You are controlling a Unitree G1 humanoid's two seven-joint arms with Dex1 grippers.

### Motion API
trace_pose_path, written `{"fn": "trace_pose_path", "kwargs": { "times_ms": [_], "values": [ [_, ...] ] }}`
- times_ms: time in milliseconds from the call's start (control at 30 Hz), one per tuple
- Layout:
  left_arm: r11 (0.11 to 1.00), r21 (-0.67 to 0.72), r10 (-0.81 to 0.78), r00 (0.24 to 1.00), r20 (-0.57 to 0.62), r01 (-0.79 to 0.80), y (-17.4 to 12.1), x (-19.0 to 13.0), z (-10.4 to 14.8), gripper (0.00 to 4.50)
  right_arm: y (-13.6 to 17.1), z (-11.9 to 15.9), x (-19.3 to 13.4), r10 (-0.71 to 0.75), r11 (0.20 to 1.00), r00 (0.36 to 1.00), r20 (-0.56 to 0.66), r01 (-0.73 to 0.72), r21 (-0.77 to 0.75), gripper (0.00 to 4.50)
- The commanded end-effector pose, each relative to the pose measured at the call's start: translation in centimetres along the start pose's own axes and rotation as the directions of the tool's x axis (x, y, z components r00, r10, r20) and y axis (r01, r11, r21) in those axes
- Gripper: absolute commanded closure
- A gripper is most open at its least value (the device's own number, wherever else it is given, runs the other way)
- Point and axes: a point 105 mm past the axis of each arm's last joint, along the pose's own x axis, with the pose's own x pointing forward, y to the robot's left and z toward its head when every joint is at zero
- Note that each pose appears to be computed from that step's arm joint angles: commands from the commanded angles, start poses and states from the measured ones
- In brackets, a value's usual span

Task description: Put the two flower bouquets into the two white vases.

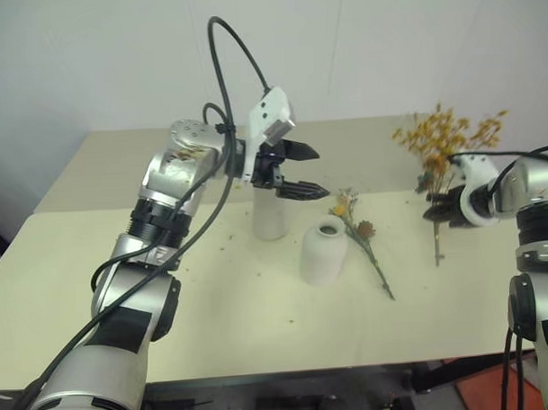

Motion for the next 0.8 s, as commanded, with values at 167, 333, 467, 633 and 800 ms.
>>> {"fn": "trace_pose_path", "kwargs": {
  "times_ms": [167, 333, 467, 633, 800],
  "values": [
    [0.978, 0.017, 0.210, 0.977, -0.031, -0.210, 2.2, -3.1, 0.4, 0.00, 8.5, 8.5, -3.9, 0.195, 0.971, 0.831, 0.520, -0.091, -0.219, 4.47],
    [0.939, -0.023, 0.338, 0.932, -0.130, -0.344, 2.8, -5.0, -1.4, 0.00, 13.3, 10.7, -4.5, 0.307, 0.947, 0.660, 0.686, -0.141, -0.288, 4.47],
    [0.897, -0.061, 0.420, 0.889, -0.182, -0.437, 3.1, -6.2, -2.2, 0.00, 15.7, 11.4, -4.4, 0.369, 0.929, 0.565, 0.738, -0.202, -0.310, 4.47],
    [0.851, -0.079, 0.491, 0.840, -0.232, -0.519, 2.7, -7.6, -3.0, 0.00, 19.6, 11.3, -4.1, 0.484, 0.874, 0.458, 0.746, -0.302, -0.381, 4.47],
    [0.842, -0.096, 0.497, 0.832, -0.246, -0.531, 1.6, -8.7, -3.6, 0.00, 23.0, 10.9, -4.6, 0.588, 0.801, 0.357, 0.726, -0.382, -0.461, 4.47]
  ]
}}
